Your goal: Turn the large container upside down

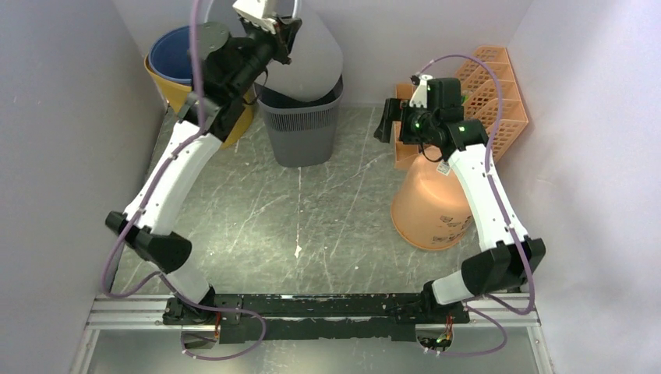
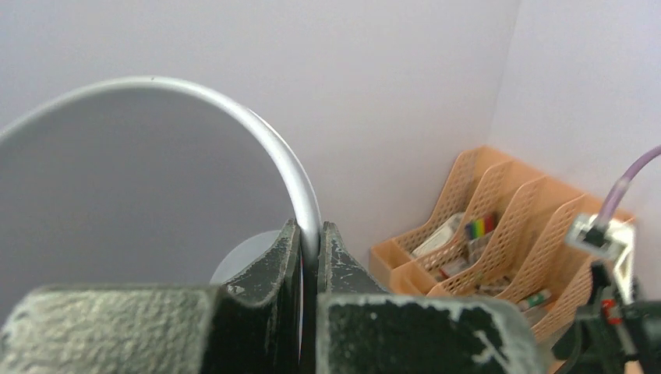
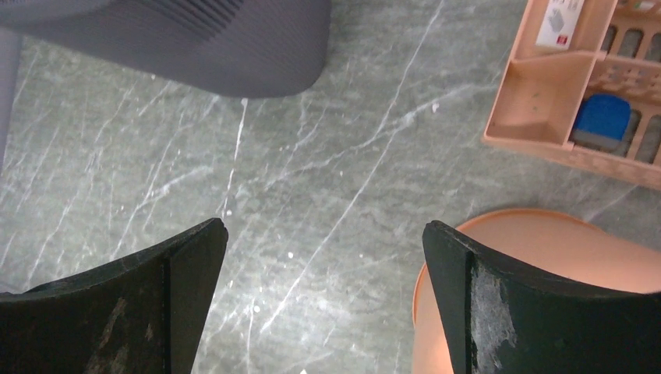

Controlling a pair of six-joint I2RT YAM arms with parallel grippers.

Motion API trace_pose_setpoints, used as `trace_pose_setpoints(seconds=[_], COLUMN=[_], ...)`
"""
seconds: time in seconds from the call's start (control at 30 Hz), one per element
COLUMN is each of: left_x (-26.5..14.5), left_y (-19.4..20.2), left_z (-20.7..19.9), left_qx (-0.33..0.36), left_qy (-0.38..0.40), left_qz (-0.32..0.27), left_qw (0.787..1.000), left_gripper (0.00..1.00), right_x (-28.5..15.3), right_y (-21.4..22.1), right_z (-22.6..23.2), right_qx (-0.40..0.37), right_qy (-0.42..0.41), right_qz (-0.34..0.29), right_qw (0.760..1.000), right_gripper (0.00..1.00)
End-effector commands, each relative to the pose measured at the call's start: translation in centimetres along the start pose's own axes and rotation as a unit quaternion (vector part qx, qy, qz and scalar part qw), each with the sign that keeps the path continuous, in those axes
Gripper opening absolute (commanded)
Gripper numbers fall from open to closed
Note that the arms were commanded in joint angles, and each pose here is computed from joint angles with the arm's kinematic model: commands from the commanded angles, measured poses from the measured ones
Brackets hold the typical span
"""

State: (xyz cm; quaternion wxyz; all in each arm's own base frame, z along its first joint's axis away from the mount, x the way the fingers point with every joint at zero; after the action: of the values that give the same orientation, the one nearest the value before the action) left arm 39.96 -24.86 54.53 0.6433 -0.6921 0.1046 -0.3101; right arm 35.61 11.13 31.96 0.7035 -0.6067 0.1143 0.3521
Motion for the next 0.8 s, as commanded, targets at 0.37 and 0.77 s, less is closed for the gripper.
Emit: trace_pose_setpoints(seconds=[0.37, 0.77], left_x=[-12.7, -16.8], left_y=[-15.4, -6.1], left_z=[-3.9, -5.6], left_qx=[-0.184, -0.337], left_qy=[0.087, 0.096], left_qz=[-0.157, -0.056], left_qw=[0.966, 0.935], left_gripper=[0.07, 0.07], right_x=[-6.9, -9.7], right_y=[-0.1, -6.1], right_z=[1.3, 1.6], right_qx=[-0.016, -0.027], right_qy=[-0.01, 0.022], right_qz=[-0.074, -0.137], right_qw=[0.997, 0.99], right_gripper=[1.0, 1.0])
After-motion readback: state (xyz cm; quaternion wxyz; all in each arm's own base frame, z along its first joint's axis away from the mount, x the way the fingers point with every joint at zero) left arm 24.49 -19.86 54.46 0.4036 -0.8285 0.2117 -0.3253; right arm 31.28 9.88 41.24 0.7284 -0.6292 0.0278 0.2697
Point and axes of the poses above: each gripper's point midway between its finger pads, its own x axis out along the fingers, its own z axis along the line the jaws close on, y = z × x, the point moved 4 cm from there along -x, back along the fingers, and after that the axes turned 3 degrees about -x, right-handed, at the moved point
